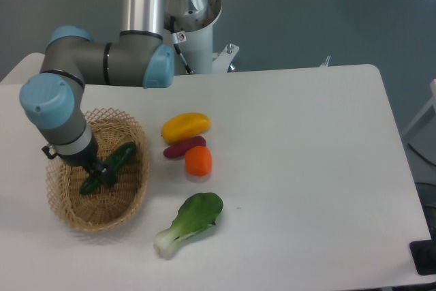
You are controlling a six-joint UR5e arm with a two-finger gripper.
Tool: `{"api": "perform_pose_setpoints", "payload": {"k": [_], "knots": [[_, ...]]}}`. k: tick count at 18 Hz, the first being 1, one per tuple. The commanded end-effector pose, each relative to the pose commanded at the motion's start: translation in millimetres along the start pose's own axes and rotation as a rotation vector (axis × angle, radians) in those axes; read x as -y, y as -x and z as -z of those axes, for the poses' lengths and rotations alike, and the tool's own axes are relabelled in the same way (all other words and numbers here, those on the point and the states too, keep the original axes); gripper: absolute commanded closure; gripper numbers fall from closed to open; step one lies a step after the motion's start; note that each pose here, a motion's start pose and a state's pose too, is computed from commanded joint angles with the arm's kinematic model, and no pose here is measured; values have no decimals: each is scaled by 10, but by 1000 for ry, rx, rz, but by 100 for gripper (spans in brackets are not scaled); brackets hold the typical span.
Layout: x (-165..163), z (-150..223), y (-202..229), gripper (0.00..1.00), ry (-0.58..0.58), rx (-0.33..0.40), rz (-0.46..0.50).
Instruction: Place the cucumber in the basket
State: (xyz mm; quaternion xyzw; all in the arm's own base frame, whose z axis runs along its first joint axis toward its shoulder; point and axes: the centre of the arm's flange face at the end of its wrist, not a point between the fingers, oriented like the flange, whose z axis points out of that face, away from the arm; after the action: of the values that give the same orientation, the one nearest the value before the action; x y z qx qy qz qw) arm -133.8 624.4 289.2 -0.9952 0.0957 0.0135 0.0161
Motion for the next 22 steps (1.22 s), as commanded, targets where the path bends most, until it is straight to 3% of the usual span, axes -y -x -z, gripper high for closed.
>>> {"api": "perform_pose_setpoints", "payload": {"k": [4,11,22], "knots": [[-299,170,505,0,2,29,63],[-999,315,1496,0,20,11,-46],[-1571,57,2777,0,38,15,-127]]}}
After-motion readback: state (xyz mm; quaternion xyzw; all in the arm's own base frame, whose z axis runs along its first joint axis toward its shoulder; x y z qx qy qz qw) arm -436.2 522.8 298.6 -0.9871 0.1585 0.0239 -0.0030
